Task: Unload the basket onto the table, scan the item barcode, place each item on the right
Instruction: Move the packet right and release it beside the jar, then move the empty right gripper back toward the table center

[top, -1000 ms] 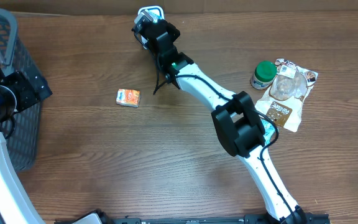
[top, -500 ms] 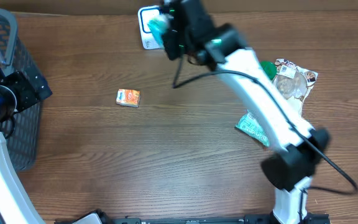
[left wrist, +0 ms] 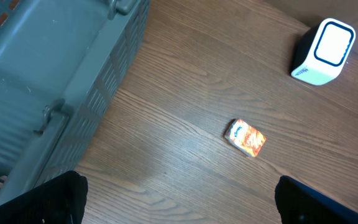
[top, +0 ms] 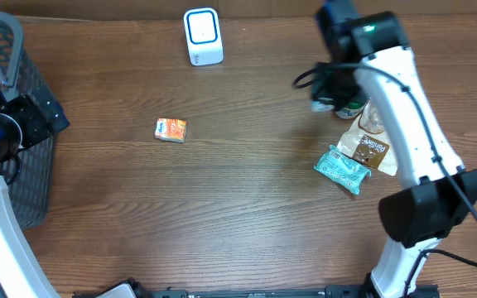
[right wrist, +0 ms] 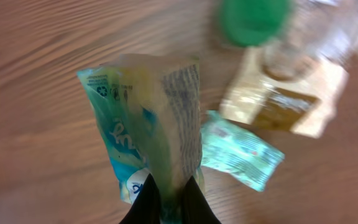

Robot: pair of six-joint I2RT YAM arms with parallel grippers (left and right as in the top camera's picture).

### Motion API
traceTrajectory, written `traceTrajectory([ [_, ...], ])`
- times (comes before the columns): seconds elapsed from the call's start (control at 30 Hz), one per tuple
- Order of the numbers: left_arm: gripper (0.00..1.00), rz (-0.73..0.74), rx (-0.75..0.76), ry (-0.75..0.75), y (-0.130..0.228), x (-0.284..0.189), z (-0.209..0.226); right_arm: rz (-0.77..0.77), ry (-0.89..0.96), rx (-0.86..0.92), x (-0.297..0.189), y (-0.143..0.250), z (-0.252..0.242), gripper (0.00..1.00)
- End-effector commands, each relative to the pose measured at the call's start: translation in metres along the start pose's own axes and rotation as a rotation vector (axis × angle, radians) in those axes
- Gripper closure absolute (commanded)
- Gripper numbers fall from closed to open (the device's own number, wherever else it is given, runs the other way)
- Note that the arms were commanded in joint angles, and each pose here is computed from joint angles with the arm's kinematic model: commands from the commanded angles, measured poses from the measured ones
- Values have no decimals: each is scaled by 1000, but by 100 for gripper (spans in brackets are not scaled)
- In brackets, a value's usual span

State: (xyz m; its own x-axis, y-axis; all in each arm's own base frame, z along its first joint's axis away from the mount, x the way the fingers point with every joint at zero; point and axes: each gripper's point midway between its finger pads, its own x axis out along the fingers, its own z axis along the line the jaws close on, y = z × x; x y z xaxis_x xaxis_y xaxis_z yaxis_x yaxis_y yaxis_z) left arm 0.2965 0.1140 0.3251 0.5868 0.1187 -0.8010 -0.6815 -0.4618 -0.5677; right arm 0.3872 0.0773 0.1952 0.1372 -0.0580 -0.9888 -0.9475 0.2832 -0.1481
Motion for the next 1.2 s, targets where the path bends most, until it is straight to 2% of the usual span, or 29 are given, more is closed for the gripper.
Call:
traceTrajectory([
  [0.0, 1, -6, -6, 8, -2, -1, -1, 33, 61, 200, 16, -10, -42, 96],
  [0.27, 1, -6, -6, 8, -2, -1, -1, 116, 119, 379, 65, -12, -114, 96],
  [0.5, 0, -6, -6, 8, -2, -1, -1, 119, 21, 297, 100, -16, -108, 95],
  [0.6, 0, -6, -6, 8, -2, -1, -1, 111, 15, 296, 104, -18, -106, 77],
  [0.67, 0, -6, -6, 8, -2, -1, -1, 99, 11, 297, 104, -21, -106, 57],
  [0.7, 0, -6, -6, 8, -2, -1, -1, 98, 10, 296, 104, -21, -105, 53],
  [0.83, 0, -6, -6, 8, -2, -1, -1, 112, -30, 298, 103, -20, -98, 48],
  [0.9, 0, -6, -6, 8, -2, -1, -1, 139, -137, 263, 99, -19, -80, 47],
  [1.03, 1, -6, -6, 8, -2, -1, -1, 174, -375, 155, 76, -18, -38, 36],
  [1.07, 1, -6, -6, 8, -2, -1, -1, 170, -400, 135, 69, -18, -32, 30],
  [1.1, 1, -6, -6, 8, -2, -1, -1, 165, -401, 124, 64, -18, -28, 20],
  [1.13, 0, -6, -6, 8, -2, -1, -1, 162, -403, 112, 59, -17, -24, 0],
  [1.17, 0, -6, -6, 8, -2, -1, -1, 159, -406, 94, 53, -16, -17, 0],
])
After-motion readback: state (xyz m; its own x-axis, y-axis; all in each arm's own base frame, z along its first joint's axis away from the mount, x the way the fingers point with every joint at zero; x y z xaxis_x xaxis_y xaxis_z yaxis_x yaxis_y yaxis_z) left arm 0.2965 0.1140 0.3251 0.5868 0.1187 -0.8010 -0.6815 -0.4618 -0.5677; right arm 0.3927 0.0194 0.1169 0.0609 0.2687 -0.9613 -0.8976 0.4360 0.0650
